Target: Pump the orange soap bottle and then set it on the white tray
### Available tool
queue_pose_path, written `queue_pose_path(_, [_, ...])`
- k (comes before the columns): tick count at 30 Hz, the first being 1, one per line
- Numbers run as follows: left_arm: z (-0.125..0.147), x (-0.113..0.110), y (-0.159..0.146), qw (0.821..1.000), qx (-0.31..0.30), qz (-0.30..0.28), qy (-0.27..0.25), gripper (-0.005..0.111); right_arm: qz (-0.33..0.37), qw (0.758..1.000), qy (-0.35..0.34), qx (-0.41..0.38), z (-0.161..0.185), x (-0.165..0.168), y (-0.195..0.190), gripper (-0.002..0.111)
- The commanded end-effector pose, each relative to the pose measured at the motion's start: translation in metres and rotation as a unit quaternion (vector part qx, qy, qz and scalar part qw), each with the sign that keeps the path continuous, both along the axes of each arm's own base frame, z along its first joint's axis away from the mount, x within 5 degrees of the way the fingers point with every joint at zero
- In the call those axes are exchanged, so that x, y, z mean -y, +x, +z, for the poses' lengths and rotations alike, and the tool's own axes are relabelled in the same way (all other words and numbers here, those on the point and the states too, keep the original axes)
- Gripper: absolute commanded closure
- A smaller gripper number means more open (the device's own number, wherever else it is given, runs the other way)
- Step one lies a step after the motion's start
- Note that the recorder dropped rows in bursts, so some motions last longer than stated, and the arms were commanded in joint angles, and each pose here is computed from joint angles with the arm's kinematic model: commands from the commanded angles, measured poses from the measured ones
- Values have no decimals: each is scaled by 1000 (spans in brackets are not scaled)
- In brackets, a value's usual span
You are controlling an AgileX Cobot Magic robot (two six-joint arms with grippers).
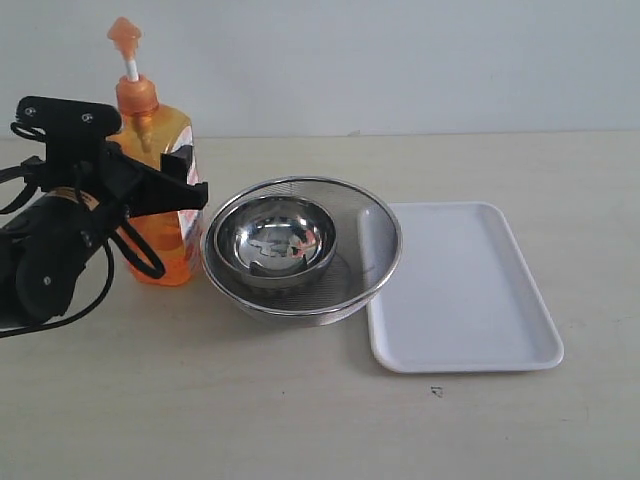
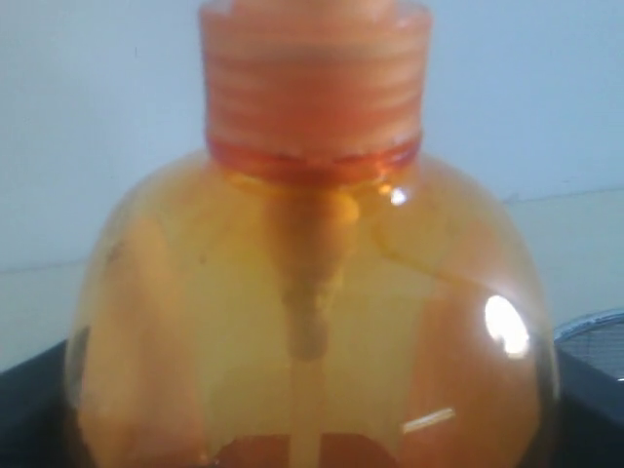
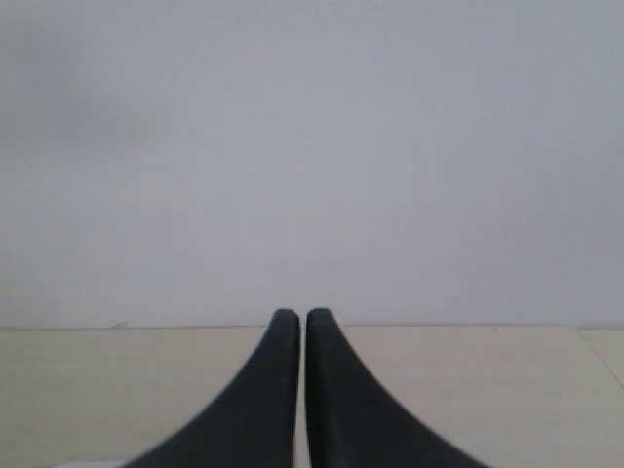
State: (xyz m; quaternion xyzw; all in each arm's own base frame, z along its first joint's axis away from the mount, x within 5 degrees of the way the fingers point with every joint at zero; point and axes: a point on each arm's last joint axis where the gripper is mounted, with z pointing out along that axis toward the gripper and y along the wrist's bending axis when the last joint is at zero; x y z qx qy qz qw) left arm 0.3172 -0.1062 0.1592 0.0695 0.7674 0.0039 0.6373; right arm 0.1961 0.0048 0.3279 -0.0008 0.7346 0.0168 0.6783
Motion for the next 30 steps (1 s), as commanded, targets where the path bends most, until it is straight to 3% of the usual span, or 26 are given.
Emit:
queue_pose_path(1, [-9, 1, -7, 996, -54, 0, 67, 102, 27, 999, -10, -35, 5, -11, 11, 109])
queue_pose_path(9, [7, 5, -17, 989, -49, 36, 131, 102, 141, 978, -127, -85, 24, -62, 43, 109])
queue_pose_path(17, [15, 12, -27, 987, -59, 53, 138, 102, 202, 958, -181, -91, 48, -103, 75, 109])
queue_pose_path(22, [14, 12, -28, 987, -69, 59, 131, 102, 286, 920, -238, -122, 63, -141, 86, 109])
queue_pose_path(30, [11, 10, -30, 985, -77, 60, 140, 102, 448, 868, -198, -77, 88, -203, 96, 109])
